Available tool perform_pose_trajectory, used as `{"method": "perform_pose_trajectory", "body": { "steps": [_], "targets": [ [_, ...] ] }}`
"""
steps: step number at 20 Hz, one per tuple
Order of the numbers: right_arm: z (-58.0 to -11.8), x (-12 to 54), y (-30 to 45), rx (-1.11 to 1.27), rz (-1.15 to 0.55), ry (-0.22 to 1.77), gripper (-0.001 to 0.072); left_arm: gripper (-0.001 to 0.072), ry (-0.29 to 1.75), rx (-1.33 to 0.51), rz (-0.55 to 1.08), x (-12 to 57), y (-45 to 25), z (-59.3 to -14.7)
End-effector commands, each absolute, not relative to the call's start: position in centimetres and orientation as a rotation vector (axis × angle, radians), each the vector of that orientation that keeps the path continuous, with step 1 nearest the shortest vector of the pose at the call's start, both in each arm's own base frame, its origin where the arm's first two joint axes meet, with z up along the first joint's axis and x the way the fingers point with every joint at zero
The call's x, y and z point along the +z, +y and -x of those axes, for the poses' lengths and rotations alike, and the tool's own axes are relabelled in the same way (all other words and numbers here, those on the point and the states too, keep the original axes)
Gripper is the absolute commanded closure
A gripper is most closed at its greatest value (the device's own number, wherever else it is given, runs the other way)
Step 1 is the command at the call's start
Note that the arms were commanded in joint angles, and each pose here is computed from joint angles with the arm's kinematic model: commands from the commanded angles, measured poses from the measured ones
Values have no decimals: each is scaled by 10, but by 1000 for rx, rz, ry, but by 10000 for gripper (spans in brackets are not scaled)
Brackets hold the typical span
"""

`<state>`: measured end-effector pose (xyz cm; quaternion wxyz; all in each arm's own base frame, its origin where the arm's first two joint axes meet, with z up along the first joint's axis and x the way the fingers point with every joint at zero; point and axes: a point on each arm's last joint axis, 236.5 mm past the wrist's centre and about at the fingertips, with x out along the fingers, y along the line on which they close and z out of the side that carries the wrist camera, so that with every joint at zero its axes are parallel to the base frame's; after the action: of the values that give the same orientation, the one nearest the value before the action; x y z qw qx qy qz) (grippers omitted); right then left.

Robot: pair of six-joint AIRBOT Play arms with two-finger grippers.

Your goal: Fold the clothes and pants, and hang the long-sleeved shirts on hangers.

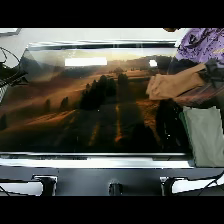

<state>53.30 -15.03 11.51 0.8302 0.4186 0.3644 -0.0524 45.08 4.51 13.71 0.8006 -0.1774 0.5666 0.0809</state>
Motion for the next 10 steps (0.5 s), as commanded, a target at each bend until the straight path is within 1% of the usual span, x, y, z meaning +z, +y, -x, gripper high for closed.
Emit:
{"method": "perform_pose_trajectory", "body": {
  "steps": [1,5,10],
  "targets": [
    [-507,128,-183,-243,-907,790,685,690,1223,171,381,136,44,-450],
    [-472,142,-213,-456,-876,785,685,690,1247,170,380,135,43,-444],
    [-433,169,-242,-679,-859,721,685,690,1282,168,381,133,41,-436]
  ]
}}
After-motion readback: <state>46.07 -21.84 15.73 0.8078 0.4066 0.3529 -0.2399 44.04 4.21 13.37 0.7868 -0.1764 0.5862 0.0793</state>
